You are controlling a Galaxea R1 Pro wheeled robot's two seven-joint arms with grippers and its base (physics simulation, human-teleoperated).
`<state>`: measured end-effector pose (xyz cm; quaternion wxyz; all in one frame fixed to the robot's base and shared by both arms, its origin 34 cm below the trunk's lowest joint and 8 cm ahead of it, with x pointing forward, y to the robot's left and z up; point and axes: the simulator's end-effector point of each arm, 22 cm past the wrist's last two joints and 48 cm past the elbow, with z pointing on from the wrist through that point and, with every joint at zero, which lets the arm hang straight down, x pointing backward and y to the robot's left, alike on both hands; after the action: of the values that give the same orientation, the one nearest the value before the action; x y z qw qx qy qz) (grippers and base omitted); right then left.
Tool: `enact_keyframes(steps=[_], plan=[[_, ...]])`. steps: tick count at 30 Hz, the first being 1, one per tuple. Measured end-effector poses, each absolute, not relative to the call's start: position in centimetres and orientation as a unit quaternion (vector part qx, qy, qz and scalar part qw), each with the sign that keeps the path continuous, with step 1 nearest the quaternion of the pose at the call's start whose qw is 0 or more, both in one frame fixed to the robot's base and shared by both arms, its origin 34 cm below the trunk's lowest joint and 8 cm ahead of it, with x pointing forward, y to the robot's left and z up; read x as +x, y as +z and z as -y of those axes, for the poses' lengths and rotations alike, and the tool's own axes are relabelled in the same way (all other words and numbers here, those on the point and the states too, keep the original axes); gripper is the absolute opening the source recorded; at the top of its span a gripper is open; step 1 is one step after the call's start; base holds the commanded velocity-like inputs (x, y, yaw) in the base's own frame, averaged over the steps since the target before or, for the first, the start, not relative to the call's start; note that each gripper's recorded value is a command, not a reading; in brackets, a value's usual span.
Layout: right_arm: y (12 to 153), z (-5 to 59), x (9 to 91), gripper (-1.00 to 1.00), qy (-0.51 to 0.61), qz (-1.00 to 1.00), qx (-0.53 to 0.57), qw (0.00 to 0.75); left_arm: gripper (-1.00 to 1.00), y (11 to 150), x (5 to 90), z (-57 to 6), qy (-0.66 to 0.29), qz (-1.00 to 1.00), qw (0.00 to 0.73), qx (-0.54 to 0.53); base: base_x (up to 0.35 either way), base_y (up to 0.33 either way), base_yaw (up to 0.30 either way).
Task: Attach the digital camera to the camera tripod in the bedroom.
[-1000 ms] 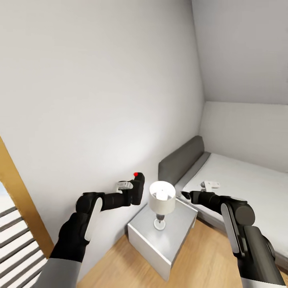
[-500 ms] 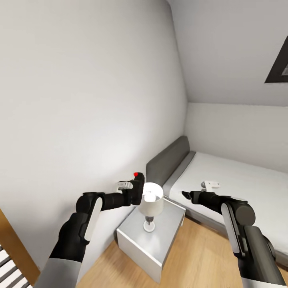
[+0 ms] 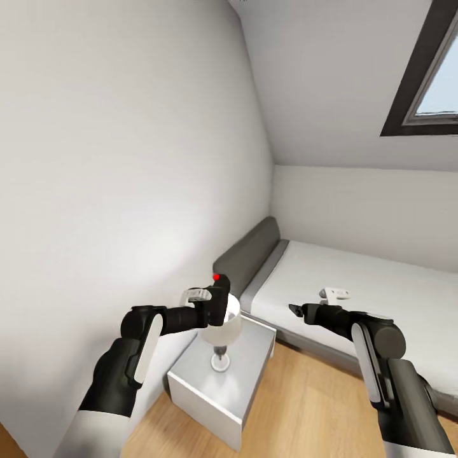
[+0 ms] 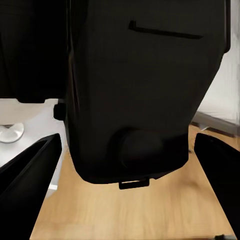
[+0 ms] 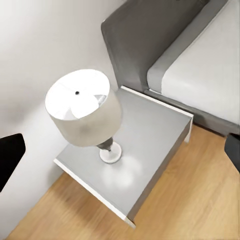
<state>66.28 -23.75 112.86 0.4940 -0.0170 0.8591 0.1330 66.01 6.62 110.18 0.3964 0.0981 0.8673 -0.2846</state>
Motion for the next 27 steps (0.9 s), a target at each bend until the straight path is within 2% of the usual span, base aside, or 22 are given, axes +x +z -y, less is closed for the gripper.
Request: enact_keyframes(steps=[27], plan=[[114.1, 23.6, 66.0, 1.00, 0.134, -0.853, -0.018, 0.503, -1.00, 111.4, 65.8, -6.6, -0.283, -0.863, 0.406, 0.101, 0.000, 0.000, -0.236]])
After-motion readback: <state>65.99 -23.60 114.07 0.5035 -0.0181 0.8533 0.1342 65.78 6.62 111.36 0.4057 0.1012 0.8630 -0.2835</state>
